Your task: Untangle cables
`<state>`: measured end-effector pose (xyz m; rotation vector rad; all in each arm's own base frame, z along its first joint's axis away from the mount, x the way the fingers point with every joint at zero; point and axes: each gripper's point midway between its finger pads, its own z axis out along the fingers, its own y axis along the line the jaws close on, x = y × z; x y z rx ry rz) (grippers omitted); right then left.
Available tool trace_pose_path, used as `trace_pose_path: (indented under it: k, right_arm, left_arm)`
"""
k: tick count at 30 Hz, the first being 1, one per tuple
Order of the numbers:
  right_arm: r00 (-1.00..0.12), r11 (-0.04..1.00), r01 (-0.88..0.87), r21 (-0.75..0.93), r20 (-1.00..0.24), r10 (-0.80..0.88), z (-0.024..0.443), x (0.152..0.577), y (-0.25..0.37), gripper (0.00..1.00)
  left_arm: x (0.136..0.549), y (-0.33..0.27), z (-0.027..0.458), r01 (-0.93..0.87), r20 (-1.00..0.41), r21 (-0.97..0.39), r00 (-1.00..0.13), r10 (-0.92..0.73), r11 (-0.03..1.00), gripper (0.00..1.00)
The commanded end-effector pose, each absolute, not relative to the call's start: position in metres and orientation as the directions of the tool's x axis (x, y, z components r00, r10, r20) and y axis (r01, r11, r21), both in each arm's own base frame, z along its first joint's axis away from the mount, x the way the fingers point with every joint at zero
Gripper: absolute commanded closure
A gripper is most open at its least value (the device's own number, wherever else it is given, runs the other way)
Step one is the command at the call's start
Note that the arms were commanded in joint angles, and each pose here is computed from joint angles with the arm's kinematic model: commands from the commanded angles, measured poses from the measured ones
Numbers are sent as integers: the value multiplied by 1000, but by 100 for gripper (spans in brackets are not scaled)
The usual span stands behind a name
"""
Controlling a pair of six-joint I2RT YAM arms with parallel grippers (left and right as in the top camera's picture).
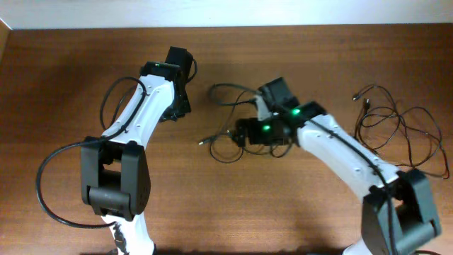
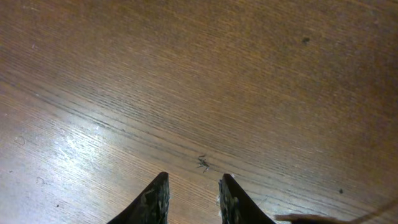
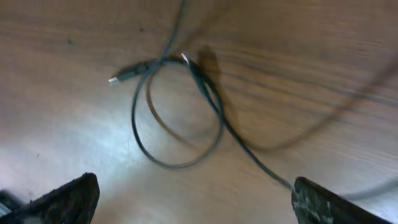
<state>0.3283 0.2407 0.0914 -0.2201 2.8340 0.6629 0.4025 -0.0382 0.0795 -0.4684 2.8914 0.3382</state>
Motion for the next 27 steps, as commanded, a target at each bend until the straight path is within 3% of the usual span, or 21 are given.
trace_pose_path:
  k: [1, 3, 6, 9, 12, 16, 18, 20, 23, 27]
  right_arm:
    - [-889, 877, -393, 276, -359, -286, 77, 325, 271, 7]
    - [-876, 906, -390, 164, -369, -310, 64, 328, 265, 14]
    - [-878, 914, -390, 109, -343, -334, 40, 331, 262, 34]
    - [-876, 924, -377, 64, -350, -333, 18, 343, 261, 36]
    - [-877, 924, -377, 64, -347, -333, 8, 345, 263, 65]
    - [-888, 925, -375, 52, -308, -343, -13, 342, 261, 65]
    - [-890, 926, -375, 50, -300, -344, -17, 341, 261, 72]
    - [-890, 925, -376, 53, -299, -344, -17, 341, 261, 87]
    - [-890, 925, -376, 53, -299, -344, -17, 341, 261, 96]
    - [-895, 918, -386, 94, -282, -347, -12, 335, 266, 96]
  left_arm:
    - [402, -40, 84, -338, -233, 178, -927, -294, 924, 72]
    - [402, -40, 84, -339, -233, 178, -927, -295, 924, 72]
    - [402, -40, 84, -338, -233, 178, -927, -295, 924, 71]
    - [402, -40, 84, -338, -233, 178, -927, -295, 924, 71]
    - [402, -40, 84, -338, -233, 178, -927, -295, 924, 71]
    - [402, -40, 85, -339, -233, 178, -927, -295, 924, 71]
    - [402, -40, 84, -338, -233, 178, -927, -295, 924, 71]
    - [402, -41, 84, -337, -233, 178, -927, -293, 924, 71]
    - [402, -40, 85, -337, -233, 178, -927, -293, 924, 71]
    - [402, -40, 84, -338, -233, 178, -927, -294, 924, 70]
